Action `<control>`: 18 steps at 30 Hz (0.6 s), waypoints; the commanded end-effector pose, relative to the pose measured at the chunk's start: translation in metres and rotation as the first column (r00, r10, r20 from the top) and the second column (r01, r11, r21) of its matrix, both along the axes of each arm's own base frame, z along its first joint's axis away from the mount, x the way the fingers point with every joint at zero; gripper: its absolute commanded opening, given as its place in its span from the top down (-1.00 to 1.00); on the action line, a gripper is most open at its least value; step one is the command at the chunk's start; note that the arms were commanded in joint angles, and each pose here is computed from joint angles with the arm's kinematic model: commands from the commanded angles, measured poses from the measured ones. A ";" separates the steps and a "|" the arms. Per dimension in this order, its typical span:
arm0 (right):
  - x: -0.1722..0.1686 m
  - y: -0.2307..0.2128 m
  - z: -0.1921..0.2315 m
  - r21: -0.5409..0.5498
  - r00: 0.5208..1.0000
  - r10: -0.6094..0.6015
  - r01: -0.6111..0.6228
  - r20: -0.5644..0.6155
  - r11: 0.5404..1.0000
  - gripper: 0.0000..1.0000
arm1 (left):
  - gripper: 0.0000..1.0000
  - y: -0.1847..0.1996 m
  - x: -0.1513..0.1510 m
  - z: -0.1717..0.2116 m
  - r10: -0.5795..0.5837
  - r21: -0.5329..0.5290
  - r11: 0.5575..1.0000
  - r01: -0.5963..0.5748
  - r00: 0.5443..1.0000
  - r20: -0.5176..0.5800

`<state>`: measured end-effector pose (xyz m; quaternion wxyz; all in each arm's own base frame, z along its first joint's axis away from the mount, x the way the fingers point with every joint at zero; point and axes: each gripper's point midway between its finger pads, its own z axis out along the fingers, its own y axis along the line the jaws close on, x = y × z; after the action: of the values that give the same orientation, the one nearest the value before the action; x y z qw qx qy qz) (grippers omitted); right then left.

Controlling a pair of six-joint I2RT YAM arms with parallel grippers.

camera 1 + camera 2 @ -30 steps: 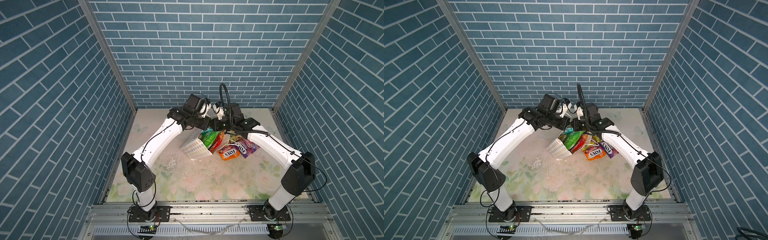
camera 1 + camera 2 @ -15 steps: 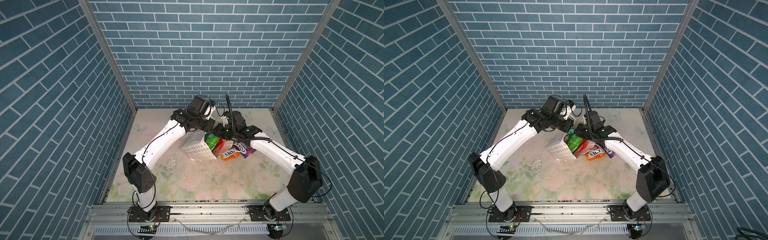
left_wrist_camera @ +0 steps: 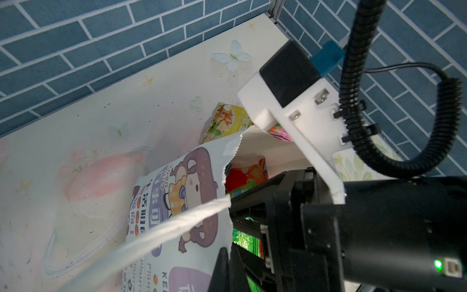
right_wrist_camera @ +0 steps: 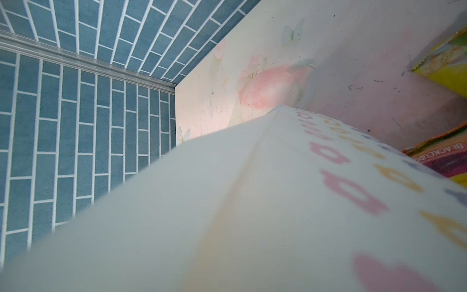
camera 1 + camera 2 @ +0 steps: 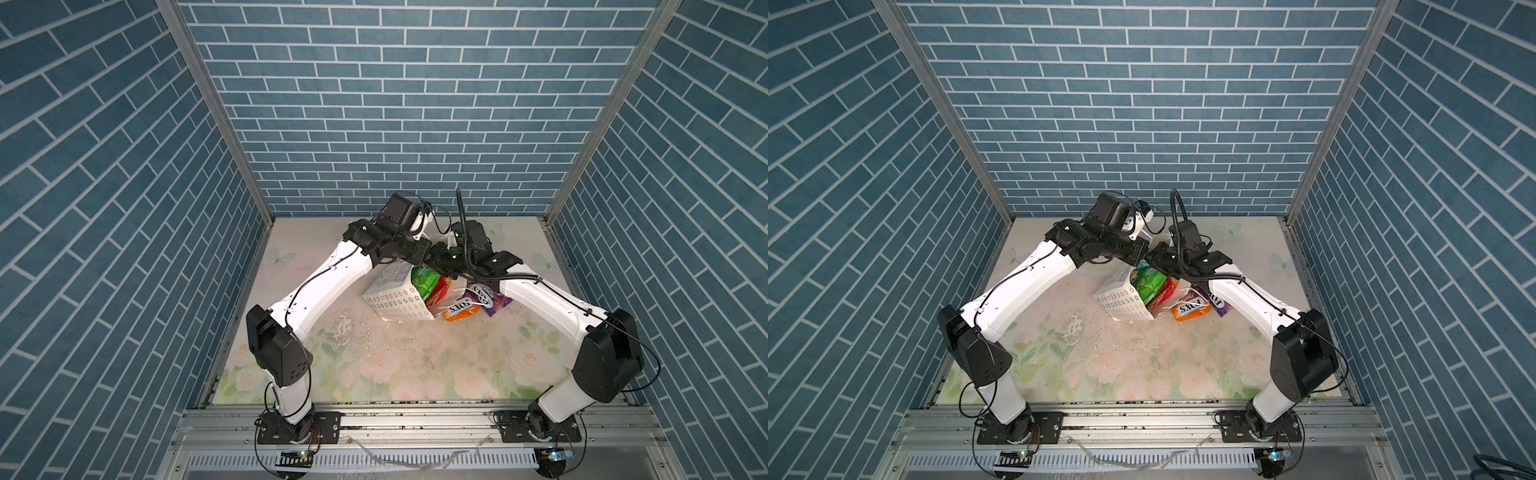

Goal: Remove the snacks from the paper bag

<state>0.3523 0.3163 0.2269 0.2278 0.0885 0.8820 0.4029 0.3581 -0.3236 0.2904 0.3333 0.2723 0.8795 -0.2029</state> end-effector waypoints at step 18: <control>-0.025 -0.021 0.006 -0.109 0.998 -0.049 0.054 0.047 0.993 0.35 | 1.00 -0.022 0.000 0.008 -0.012 -0.020 1.000 0.014 0.996 0.090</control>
<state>0.3309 0.2972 0.2371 0.2592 0.0969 0.8887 0.3656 0.3561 -0.3344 0.2886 0.3484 0.2782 0.8740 -0.1933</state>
